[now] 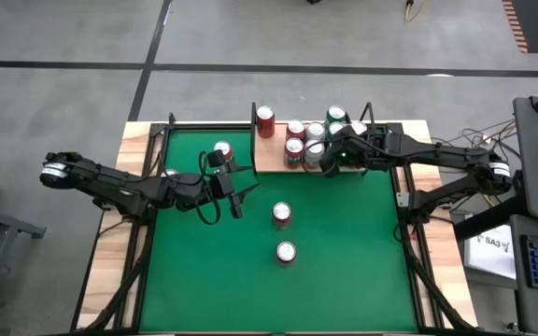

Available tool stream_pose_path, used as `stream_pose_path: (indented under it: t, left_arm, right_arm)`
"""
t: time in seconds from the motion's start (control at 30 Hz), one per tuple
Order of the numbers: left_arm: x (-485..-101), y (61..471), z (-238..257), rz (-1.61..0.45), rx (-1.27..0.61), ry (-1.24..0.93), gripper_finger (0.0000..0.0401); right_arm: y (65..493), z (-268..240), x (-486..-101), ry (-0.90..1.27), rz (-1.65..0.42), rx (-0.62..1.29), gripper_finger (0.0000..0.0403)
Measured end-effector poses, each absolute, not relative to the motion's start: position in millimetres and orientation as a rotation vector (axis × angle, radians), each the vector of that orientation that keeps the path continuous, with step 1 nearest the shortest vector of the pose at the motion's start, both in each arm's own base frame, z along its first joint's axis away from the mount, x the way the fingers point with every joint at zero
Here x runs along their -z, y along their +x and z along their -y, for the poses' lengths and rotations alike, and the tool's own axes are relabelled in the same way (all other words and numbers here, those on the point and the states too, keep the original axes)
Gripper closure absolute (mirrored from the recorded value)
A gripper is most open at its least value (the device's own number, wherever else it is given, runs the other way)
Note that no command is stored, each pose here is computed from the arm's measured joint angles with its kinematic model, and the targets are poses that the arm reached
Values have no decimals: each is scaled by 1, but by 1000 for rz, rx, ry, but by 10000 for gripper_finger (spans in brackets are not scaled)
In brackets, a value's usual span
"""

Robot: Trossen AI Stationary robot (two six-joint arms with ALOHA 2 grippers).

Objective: Place canned beverage on shelf
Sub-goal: Adjust the green soda cans

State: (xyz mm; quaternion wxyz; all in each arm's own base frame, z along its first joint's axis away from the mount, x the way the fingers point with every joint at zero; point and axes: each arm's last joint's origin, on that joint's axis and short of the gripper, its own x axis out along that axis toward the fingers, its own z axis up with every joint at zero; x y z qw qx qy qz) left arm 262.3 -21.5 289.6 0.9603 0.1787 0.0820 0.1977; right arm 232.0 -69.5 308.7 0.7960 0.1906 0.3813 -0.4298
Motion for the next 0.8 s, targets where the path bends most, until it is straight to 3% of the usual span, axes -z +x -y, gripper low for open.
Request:
stream_pose_path:
  t: [0.4, 0.8]
  left_arm:
    - [-289, 262, 22, -168, -400, 370, 194]
    - [-290, 262, 22, -162, -401, 368, 194]
  right_arm:
    - [238, 73, -276, 433, -805, 1033, 394]
    - [239, 72, -277, 449, -787, 1027, 394]
